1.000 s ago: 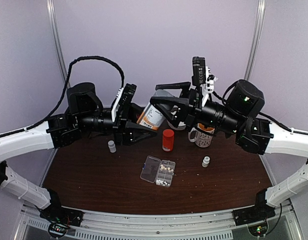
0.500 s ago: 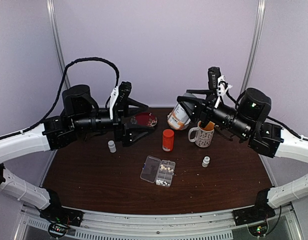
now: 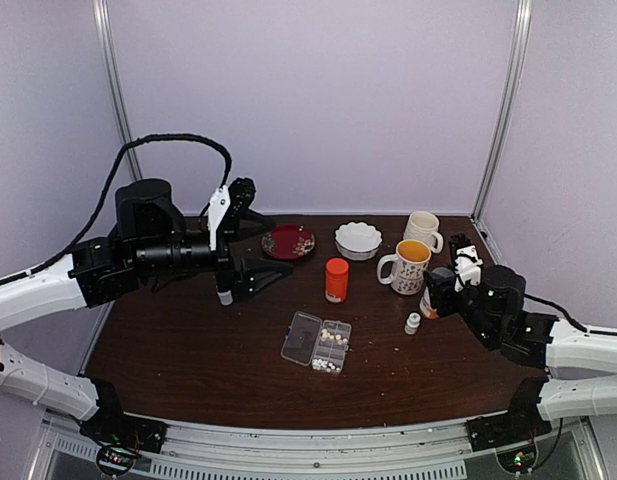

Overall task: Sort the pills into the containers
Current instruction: Place the pill bottle at the center of the board.

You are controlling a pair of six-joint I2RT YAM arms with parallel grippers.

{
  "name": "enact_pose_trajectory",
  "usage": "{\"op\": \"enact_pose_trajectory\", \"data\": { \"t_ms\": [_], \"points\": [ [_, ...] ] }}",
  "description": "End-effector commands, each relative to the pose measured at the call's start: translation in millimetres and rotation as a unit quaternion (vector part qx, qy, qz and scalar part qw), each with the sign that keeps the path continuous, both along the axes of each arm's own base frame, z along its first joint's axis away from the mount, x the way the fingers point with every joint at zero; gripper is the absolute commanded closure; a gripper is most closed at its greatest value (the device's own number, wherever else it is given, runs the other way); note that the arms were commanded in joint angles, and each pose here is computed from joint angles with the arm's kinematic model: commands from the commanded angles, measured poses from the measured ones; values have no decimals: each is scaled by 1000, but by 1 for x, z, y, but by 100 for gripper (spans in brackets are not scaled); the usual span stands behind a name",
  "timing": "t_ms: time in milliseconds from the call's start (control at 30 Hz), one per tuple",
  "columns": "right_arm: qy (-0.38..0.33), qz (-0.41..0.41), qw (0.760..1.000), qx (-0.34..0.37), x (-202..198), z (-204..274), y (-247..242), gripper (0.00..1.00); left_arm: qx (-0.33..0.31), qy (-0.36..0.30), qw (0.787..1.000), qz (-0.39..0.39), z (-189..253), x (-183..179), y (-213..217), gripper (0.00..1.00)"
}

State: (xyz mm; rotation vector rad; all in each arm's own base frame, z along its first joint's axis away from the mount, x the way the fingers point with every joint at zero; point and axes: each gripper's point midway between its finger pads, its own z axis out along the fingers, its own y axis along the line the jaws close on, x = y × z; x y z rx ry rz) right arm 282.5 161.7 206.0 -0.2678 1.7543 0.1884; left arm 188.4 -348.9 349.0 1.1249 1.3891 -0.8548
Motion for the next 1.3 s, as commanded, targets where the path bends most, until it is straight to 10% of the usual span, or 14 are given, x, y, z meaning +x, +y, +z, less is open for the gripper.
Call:
{"op": "enact_pose_trajectory", "data": {
  "t_ms": [0,600,800,1067,1267],
  "points": [
    [-41,-96,994,35,11,5,-32,100,25,-1,999,32,-10,13,3,2],
    [-16,-206,977,48,43,-62,-56,97,58,7,997,56,-39,23,4,2],
    [-8,-213,976,47,42,-75,-60,69,63,7,996,57,-42,25,3,3],
    [-1,-219,975,40,44,-74,-59,2,64,10,997,42,-40,23,-3,2],
    [0,-213,976,37,44,-57,-59,0,64,14,996,61,-40,29,0,2]
  ]
}}
